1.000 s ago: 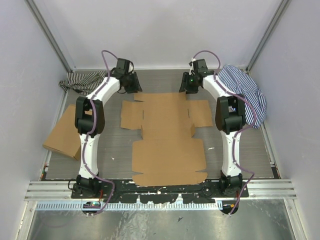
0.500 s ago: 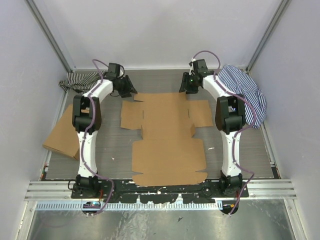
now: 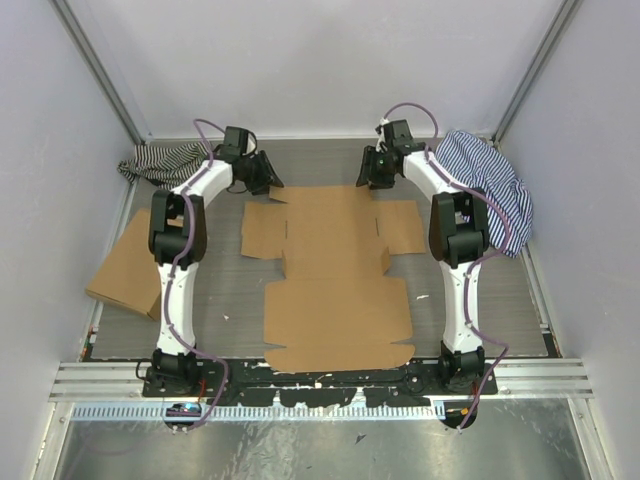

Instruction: Fold the paper box

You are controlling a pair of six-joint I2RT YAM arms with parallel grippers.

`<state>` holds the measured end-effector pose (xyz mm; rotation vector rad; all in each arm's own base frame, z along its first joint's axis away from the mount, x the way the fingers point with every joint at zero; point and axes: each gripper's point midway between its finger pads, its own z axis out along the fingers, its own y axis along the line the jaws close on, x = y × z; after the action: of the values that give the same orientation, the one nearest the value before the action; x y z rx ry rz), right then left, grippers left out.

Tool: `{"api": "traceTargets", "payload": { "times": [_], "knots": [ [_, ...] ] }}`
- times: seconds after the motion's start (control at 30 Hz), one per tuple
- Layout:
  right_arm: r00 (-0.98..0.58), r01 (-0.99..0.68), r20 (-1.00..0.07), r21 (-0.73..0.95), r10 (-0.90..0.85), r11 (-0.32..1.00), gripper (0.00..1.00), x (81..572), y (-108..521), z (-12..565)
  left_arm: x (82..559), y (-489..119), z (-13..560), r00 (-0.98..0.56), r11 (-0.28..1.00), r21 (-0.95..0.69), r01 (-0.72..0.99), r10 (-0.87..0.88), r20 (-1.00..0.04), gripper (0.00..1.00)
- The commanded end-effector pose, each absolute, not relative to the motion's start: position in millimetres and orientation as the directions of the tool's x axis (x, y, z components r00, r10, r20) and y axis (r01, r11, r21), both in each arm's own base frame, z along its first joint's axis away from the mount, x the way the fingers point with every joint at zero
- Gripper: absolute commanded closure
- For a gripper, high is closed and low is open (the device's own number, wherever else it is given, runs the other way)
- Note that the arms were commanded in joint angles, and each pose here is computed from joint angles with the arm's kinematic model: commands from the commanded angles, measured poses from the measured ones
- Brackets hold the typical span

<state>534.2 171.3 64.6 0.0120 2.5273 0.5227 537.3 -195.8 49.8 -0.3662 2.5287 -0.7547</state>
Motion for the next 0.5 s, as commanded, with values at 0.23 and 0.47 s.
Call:
{"api": "traceTargets", "payload": {
  "times": [0.23,0.47],
  "knots": [
    [-0.812,-0.152,-0.573,0.385,0.107,0.910,0.48,548,189,83,541,-237,92,-0.844,0.789,-0.614,-0.008,-0.335,-0.419,0.54],
    [-0.830,-0.143,-0.549,0.385,0.102,0.912,0.48,548,191,67,539,-254,102,-0.845,0.785,-0.619,0.026,-0.313,-0.434,0.55]
  ]
}}
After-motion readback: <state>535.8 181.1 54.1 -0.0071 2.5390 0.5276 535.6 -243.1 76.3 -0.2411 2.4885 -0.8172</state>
